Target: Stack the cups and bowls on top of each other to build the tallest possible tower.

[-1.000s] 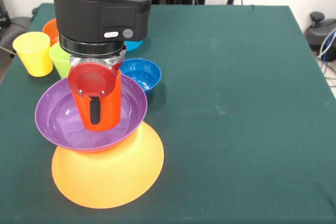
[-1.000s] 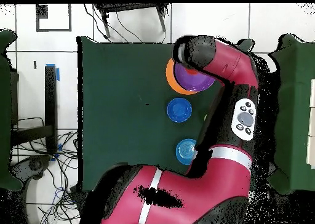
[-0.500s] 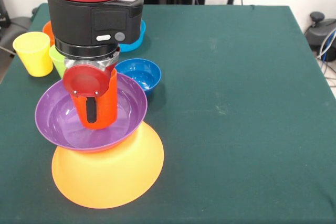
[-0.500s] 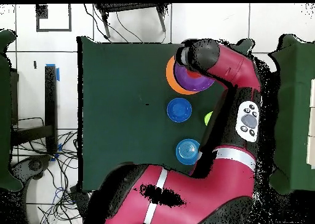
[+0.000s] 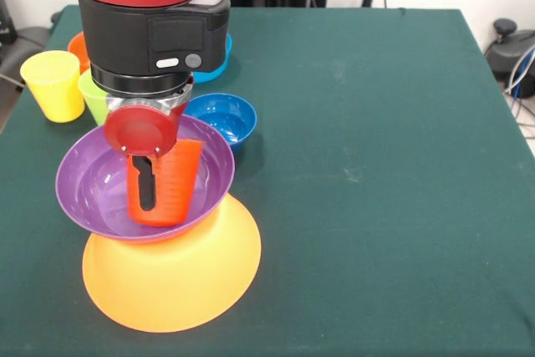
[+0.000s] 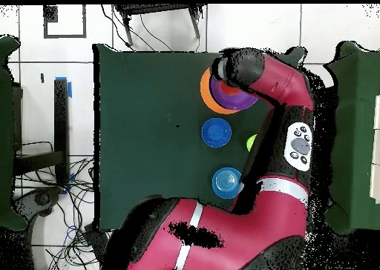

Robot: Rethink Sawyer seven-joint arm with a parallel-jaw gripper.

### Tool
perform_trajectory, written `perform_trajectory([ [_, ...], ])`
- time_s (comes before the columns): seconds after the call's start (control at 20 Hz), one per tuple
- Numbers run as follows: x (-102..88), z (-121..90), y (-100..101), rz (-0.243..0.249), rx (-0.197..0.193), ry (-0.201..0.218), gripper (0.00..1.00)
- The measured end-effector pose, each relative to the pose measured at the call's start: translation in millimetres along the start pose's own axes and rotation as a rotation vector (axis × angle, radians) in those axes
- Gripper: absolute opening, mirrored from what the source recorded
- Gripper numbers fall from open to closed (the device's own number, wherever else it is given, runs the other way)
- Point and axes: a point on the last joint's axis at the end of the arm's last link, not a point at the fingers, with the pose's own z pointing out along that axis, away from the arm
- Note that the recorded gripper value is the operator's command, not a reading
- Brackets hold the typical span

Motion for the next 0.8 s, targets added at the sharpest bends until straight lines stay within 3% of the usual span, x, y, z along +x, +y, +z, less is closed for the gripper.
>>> perform_trajectory([
  [0.8, 2.0, 1.5, -0.1, -0.006, 0.000, 0.002, 1.00],
])
